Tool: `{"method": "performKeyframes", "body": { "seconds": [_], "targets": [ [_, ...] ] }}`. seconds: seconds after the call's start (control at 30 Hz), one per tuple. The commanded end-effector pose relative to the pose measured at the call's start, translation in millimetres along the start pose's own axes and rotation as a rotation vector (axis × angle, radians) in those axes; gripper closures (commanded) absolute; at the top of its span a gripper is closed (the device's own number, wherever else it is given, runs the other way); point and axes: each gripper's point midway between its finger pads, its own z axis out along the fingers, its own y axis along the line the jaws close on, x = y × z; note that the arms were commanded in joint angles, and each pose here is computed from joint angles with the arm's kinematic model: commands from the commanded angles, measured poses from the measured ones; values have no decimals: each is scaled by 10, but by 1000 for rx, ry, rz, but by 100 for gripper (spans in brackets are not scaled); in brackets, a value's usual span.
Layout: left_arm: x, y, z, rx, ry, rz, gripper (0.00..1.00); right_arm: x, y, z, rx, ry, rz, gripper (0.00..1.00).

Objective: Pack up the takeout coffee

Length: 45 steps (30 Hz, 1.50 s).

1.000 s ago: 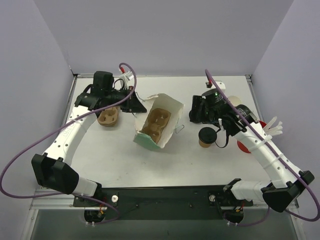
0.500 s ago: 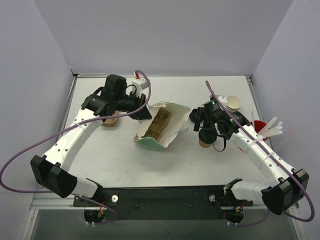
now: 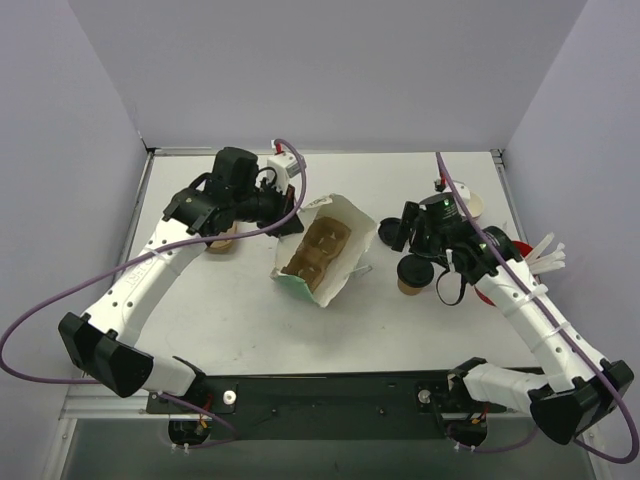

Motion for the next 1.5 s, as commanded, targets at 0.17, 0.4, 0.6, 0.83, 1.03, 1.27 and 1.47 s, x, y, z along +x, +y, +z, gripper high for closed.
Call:
{"method": "performKeyframes", "body": {
  "seconds": [0.17,0.4,0.6,0.83,1.03,1.27,1.47],
  "targets": [
    [-340,-64,-47,-3,-121,-71,100,-547,690,-805,-293,-138,96,23],
    [-303,-80,-67,-2,-154,-74,100,-119,1246,-947,-382,-54,-63,22],
    [-289,-94,-117,-6,-174,-71,100,183,1333,-777,-312,-4,-149,22],
    [-316,-95,-116,-9,-180,-94,100,46,1307,-657,-187,-54,-177,27],
    [-308,-72,-112,-21,-178,-117,100,-15,1303,-611,-128,-61,-197,53],
    [-311,-36,-107,-45,-181,-151,100,160,1353,-610,-165,15,-209,38],
    [-381,-16,-109,-64,-215,-209,100,53,1177,-729,-116,-6,-212,31]
  ]
}}
